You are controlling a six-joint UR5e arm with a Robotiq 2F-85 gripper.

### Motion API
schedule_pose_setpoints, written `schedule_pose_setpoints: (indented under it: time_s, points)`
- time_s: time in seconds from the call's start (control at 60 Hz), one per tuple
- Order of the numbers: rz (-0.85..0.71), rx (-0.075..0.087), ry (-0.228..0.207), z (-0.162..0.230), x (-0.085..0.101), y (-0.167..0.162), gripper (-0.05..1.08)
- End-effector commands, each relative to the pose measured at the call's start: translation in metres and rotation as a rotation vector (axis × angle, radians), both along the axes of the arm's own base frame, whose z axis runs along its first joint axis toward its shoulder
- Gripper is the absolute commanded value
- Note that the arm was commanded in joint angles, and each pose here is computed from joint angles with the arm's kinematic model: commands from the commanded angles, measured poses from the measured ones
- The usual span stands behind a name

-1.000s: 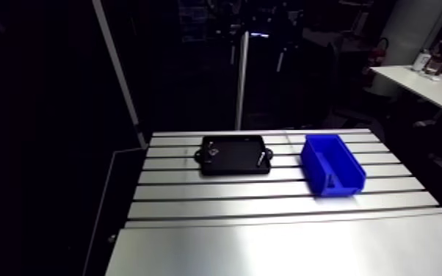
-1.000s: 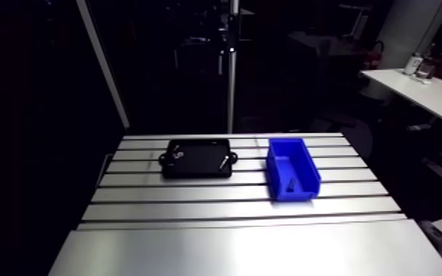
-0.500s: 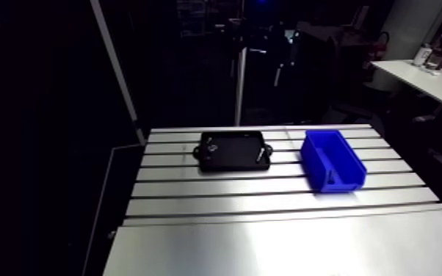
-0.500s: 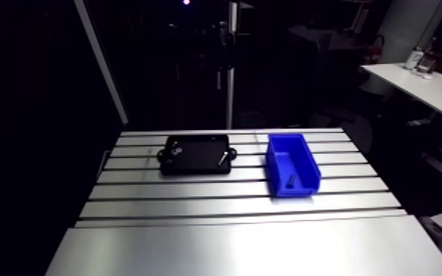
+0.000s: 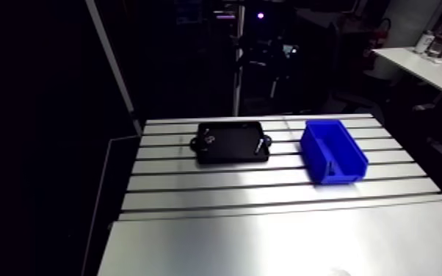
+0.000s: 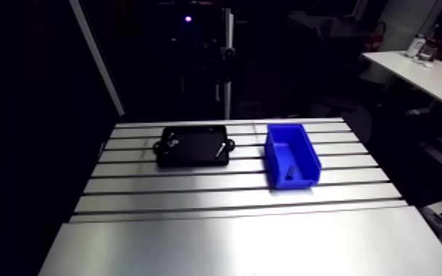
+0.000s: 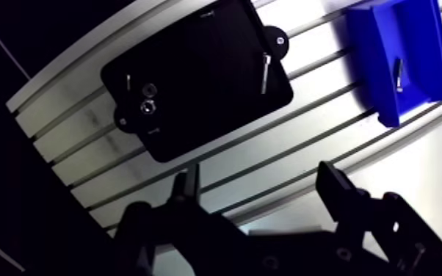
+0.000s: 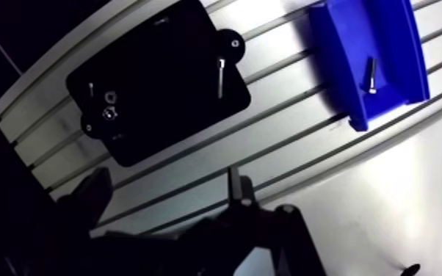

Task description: Pick up the M10 bolt from the tray and put it into the blue bin.

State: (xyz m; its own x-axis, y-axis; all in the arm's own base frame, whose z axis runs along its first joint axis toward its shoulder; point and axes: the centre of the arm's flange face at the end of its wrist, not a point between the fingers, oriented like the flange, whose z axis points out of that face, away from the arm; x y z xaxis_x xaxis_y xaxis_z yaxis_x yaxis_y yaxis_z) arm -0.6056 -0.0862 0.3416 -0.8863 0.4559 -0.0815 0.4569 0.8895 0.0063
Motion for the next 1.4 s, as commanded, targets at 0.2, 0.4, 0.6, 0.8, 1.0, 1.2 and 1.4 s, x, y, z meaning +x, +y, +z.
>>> schedule_pose_setpoints:
  time_s: [0.2,0.4,0.6,0.8,1.0,1.2,1.4]
  points:
    - [0.000,0.057,-0.002,-0.043,-0.004,0.008,0.25]
    - [-0.012,0.048,0.040,-0.057,-0.002,0.018,0.31]
    - [-0.020,0.046,0.029,-0.070,-0.002,0.021,0.36]
    - [-0.019,0.044,0.032,-0.080,-0.001,0.023,0.40]
    - [-0.020,0.043,0.017,-0.099,-0.001,0.024,0.44]
    - [-0.018,0.043,0.009,-0.113,-0.001,0.023,0.50]
    - [-0.019,0.042,-0.007,-0.125,-0.003,0.023,0.54]
